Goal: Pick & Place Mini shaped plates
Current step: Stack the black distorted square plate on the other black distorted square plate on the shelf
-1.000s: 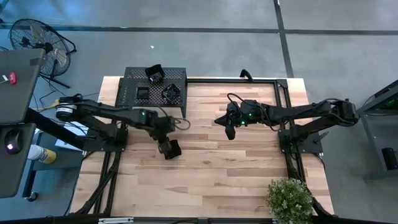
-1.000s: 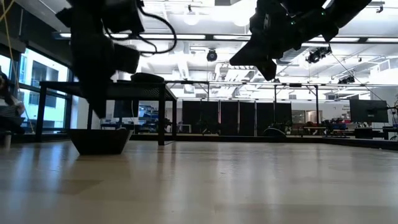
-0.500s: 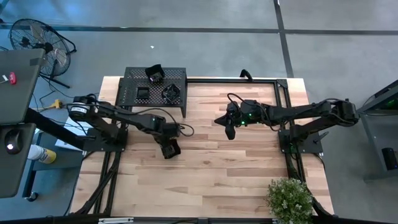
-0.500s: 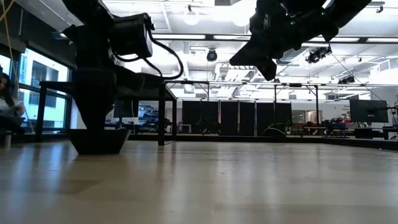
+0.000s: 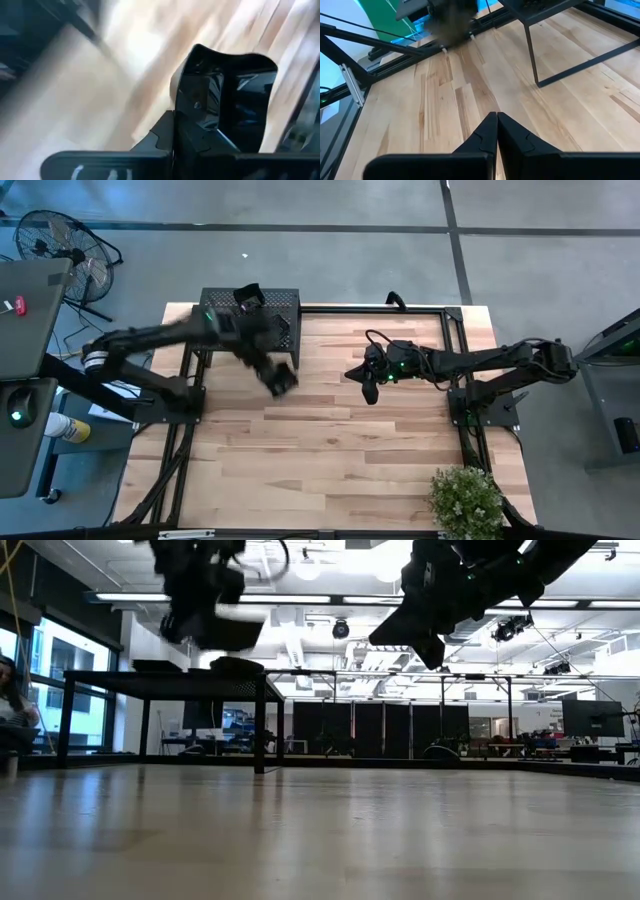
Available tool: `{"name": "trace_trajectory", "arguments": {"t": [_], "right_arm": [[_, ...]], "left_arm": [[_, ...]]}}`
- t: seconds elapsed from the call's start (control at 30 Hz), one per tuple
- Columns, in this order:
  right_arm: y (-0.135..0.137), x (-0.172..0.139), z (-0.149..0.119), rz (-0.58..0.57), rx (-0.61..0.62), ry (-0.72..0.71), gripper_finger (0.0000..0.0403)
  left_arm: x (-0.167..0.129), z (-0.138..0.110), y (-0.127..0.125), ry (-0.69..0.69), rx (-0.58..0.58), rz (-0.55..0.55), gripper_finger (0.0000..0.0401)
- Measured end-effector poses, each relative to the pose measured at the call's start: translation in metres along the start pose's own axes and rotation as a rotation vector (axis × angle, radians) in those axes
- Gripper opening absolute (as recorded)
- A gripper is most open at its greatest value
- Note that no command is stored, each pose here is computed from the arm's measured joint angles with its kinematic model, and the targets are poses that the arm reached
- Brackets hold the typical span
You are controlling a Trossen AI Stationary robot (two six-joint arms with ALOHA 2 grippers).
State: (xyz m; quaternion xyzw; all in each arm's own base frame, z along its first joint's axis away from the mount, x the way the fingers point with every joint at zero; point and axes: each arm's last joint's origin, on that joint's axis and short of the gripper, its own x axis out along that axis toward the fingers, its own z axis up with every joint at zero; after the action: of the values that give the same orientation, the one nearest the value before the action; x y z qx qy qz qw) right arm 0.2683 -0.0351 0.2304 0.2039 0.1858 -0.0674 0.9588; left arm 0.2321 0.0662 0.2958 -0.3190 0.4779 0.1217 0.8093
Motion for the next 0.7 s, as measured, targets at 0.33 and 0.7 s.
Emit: {"name": "trace_trajectory", "arguments": {"t": [0.33,0.7], "right_arm": [[0.000,0.000,0.000,0.007,-0.004,0.002,0.0004],[0.000,0.000,0.000,0.010,-0.019,0.002,0.0006]], "left_arm": [[-0.139,0.066,0.064,-0.208,-0.022,0.218,0.0001],[-0.150,0.092,0.169,-0.061,-0.126,0.299,0.0000]]}}
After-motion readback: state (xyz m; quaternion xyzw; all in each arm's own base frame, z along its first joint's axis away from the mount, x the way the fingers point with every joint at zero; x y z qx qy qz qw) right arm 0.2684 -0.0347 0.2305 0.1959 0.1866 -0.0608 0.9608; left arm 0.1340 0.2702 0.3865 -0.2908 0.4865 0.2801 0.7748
